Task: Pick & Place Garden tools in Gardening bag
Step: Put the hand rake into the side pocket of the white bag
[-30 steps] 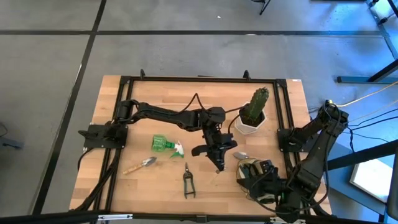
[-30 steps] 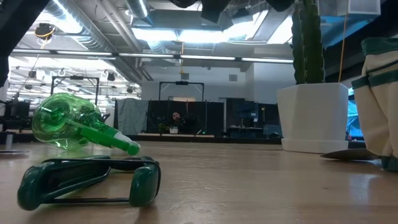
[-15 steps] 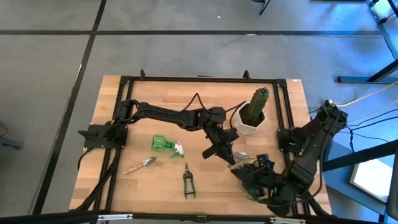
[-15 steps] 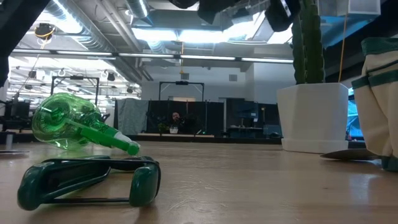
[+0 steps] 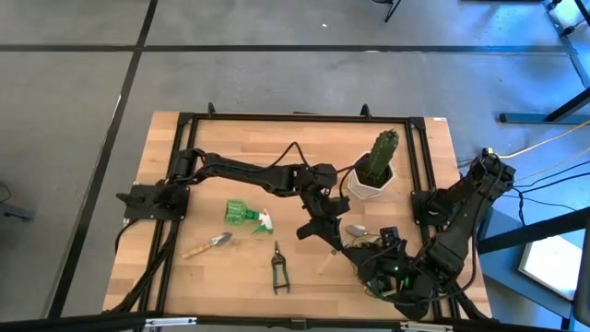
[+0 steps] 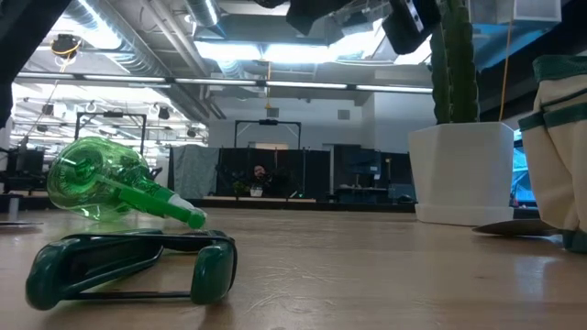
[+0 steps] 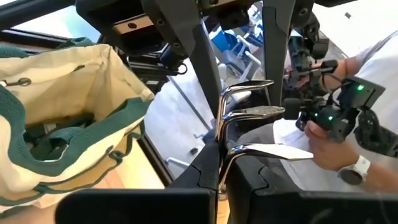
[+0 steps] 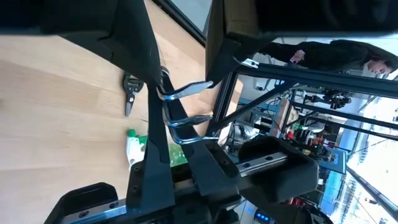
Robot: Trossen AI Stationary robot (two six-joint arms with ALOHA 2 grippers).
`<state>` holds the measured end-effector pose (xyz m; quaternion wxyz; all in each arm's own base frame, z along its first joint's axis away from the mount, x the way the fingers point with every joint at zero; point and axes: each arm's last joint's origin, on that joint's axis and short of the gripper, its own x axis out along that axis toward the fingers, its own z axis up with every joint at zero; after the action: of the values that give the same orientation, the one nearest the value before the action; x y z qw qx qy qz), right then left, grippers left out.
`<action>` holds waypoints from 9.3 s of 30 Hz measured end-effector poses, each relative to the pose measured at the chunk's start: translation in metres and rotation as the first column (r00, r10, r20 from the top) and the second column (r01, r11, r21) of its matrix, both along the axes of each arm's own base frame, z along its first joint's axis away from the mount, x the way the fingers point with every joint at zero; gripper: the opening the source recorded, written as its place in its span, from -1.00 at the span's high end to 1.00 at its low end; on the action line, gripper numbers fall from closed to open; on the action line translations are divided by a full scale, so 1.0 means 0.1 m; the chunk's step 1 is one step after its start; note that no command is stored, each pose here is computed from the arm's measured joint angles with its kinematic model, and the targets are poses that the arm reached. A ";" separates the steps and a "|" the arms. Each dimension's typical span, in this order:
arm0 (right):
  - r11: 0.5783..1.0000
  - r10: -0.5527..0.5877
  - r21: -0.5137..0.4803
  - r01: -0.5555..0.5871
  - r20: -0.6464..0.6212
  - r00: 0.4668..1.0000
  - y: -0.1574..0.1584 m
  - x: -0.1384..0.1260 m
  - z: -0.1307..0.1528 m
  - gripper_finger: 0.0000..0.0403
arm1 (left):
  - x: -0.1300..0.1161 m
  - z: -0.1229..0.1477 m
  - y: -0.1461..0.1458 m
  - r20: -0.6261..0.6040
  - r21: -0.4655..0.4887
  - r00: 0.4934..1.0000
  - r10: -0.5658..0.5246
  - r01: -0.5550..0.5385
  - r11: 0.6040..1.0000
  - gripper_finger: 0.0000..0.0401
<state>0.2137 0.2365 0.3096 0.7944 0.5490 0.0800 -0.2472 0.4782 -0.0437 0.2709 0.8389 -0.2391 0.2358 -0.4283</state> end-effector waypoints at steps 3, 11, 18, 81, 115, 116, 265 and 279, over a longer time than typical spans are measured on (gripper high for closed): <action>1.000 -0.008 -0.005 0.008 0.002 1.000 -0.02 0.02 0.00 0.36 | 0.01 0.02 0.00 0.013 -0.011 1.000 0.002 -0.002 1.000 0.99; 0.998 -0.020 -0.062 0.019 -0.011 1.000 -0.05 0.02 -0.01 0.36 | 0.02 0.09 0.06 -0.088 -0.124 0.995 0.039 -0.050 0.991 0.99; 0.990 -0.064 -0.120 0.068 0.033 0.997 -0.09 0.00 0.01 0.36 | -0.04 0.26 0.25 -0.143 -0.170 0.982 0.126 -0.150 0.974 0.99; 0.887 -0.193 -0.387 0.253 0.187 0.963 -0.18 0.13 0.10 0.33 | -0.20 0.63 0.38 -0.092 -0.169 0.968 0.235 -0.248 0.954 0.99; 0.866 -0.197 -0.421 0.271 0.211 0.957 -0.14 0.11 0.13 0.46 | -0.20 0.64 0.39 -0.096 -0.184 0.972 0.213 -0.227 0.956 0.99; 0.866 -0.196 -0.421 0.270 0.211 0.958 -0.14 0.11 0.13 0.47 | -0.20 0.65 0.39 -0.090 -0.187 0.972 0.215 -0.229 0.955 0.99; 0.633 0.642 -0.619 -0.465 0.082 0.763 -1.13 -0.90 -0.29 0.98 | -0.45 0.17 -0.06 -0.365 0.401 0.498 0.787 -0.678 0.615 0.08; 0.748 0.318 -0.629 -0.210 0.063 0.946 -0.88 -0.63 -0.26 0.98 | -0.46 0.21 -0.01 -0.238 0.441 0.336 0.911 -0.798 0.409 0.08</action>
<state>0.1505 0.1486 0.2841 0.9600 0.2623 0.0056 -0.0978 0.4320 -0.0447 0.2923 0.8800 -0.3121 0.3086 0.1817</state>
